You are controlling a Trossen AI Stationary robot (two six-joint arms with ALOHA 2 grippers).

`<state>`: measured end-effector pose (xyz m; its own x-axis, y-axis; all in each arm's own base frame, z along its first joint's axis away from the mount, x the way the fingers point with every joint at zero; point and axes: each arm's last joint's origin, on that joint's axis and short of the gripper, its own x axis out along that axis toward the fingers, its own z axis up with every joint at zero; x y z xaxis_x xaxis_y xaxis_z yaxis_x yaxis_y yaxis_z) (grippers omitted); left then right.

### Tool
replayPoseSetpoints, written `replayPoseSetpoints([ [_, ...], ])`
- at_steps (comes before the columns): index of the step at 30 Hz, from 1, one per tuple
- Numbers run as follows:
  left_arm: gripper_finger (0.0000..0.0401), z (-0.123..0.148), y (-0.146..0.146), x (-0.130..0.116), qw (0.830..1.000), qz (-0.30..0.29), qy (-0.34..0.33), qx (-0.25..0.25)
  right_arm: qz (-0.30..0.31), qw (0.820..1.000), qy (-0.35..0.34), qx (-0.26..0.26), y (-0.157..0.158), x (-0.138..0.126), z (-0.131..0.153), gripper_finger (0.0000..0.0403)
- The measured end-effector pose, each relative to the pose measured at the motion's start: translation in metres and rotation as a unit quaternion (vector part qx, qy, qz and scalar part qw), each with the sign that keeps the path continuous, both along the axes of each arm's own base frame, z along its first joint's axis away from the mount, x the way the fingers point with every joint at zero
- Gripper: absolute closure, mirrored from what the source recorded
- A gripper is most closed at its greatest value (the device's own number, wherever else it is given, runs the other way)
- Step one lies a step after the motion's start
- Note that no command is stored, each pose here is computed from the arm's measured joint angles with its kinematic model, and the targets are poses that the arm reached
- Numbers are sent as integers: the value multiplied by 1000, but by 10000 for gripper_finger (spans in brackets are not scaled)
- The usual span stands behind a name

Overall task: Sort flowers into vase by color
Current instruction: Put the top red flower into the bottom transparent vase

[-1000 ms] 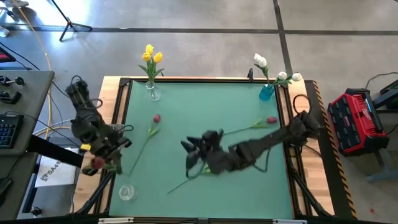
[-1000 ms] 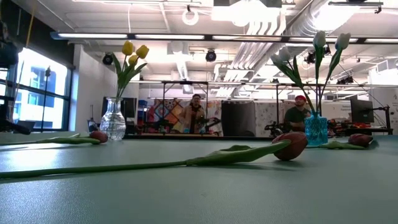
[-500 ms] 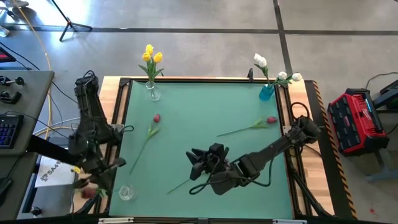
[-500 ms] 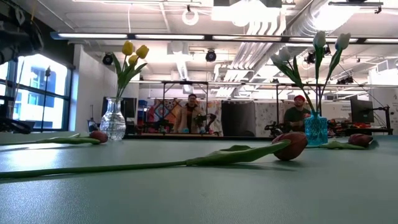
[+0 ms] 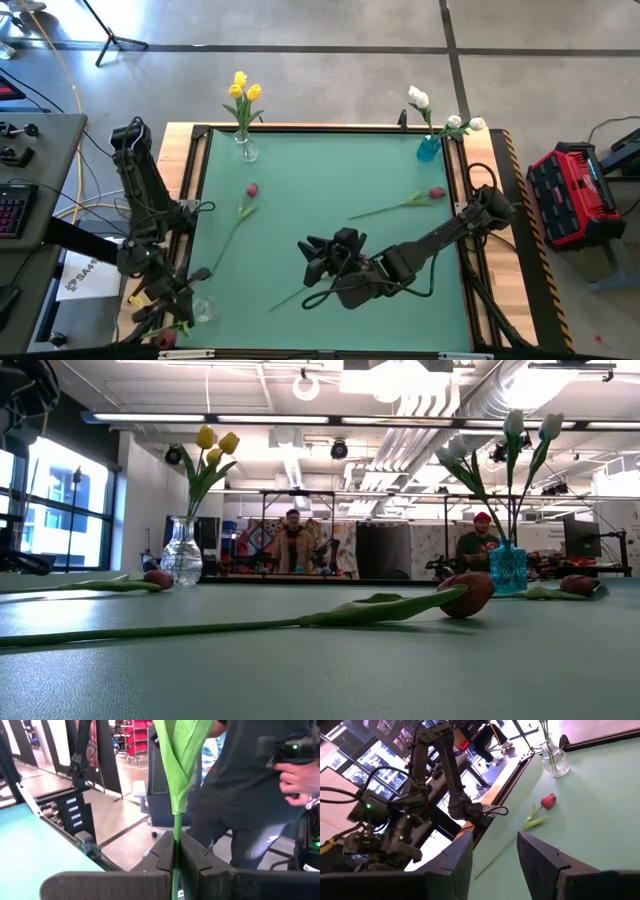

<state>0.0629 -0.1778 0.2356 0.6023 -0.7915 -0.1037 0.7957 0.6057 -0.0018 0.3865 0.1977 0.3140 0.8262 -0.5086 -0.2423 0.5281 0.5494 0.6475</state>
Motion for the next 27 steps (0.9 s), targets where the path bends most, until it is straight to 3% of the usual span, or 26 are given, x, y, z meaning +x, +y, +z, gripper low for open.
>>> replayPoseSetpoints([
  [9, 398, -8, 7, 1, 997, 49, 60, 13, 15, 1000, 2, 5, 3, -1, 0, 239],
  [12, 390, -8, 10, 1, 994, 77, 76, -3, 13, 1000, 0, 10, 3, -1, 0, 228],
  [18, 353, -1, 18, 0, 989, 115, 85, -38, 13, 1000, 0, 11, 3, -1, 0, 221],
  [27, 292, 8, 29, -6, 987, 107, 97, -72, 16, 1000, 5, 4, 3, -1, 0, 221],
])
